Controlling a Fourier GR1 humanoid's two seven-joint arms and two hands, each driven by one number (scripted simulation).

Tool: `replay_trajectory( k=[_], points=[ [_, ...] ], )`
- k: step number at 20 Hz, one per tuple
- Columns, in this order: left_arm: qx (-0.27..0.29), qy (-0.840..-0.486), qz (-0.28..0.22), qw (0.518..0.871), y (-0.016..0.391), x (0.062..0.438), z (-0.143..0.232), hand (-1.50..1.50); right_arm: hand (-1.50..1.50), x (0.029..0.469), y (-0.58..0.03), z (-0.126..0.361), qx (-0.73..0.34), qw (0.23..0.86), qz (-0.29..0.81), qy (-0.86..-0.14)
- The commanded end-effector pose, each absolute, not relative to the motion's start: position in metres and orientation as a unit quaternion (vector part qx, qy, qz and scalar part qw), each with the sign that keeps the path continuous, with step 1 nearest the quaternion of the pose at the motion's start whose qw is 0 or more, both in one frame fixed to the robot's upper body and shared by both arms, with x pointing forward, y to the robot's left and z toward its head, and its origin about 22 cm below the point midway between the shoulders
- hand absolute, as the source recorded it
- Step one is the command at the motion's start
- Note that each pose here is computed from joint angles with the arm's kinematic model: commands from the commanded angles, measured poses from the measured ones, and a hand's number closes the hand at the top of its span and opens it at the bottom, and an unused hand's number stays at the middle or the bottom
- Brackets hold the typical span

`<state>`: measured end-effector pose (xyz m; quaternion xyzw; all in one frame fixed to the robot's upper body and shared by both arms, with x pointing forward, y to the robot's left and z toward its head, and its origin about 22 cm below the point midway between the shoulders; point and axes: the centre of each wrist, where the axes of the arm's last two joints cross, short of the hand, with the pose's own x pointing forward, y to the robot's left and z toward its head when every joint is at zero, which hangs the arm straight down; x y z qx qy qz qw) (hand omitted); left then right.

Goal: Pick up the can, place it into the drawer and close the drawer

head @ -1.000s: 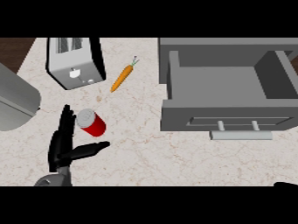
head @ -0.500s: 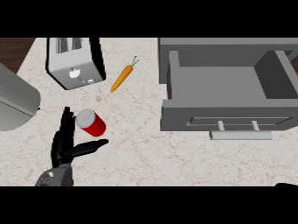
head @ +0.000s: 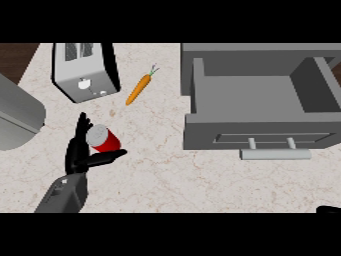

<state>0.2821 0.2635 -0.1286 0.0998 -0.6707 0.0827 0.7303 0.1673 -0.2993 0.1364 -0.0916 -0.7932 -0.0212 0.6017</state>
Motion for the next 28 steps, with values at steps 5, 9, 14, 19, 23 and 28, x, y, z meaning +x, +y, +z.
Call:
replay_trajectory(
  k=[5,9,14,19,23,28],
  points=[
    [0.049,-0.68,0.049,0.73,0.243,0.311,-0.119,-1.5,-1.5,0.183,-0.314,0.141,-0.085,0.599,-0.026,-0.796],
    [0.004,-0.685,0.047,0.727,0.258,0.304,-0.122,1.5,-1.5,0.176,-0.306,0.139,-0.094,0.595,-0.022,-0.798],
    [-0.008,-0.7,0.05,0.712,0.239,0.317,-0.118,1.5,-1.5,0.192,-0.306,0.151,-0.107,0.586,-0.031,-0.803],
    [-0.009,-0.699,0.053,0.714,0.242,0.314,-0.123,1.5,-1.5,0.137,-0.31,0.143,-0.103,0.589,-0.018,-0.802],
    [-0.017,-0.713,0.043,0.7,0.22,0.336,-0.104,1.5,-1.5,0.182,-0.29,0.126,-0.105,0.586,-0.024,-0.803],
    [-0.033,-0.727,0.059,0.683,0.216,0.353,-0.086,1.5,-1.5,0.167,-0.307,0.131,-0.106,0.583,-0.026,-0.805]
  ],
)
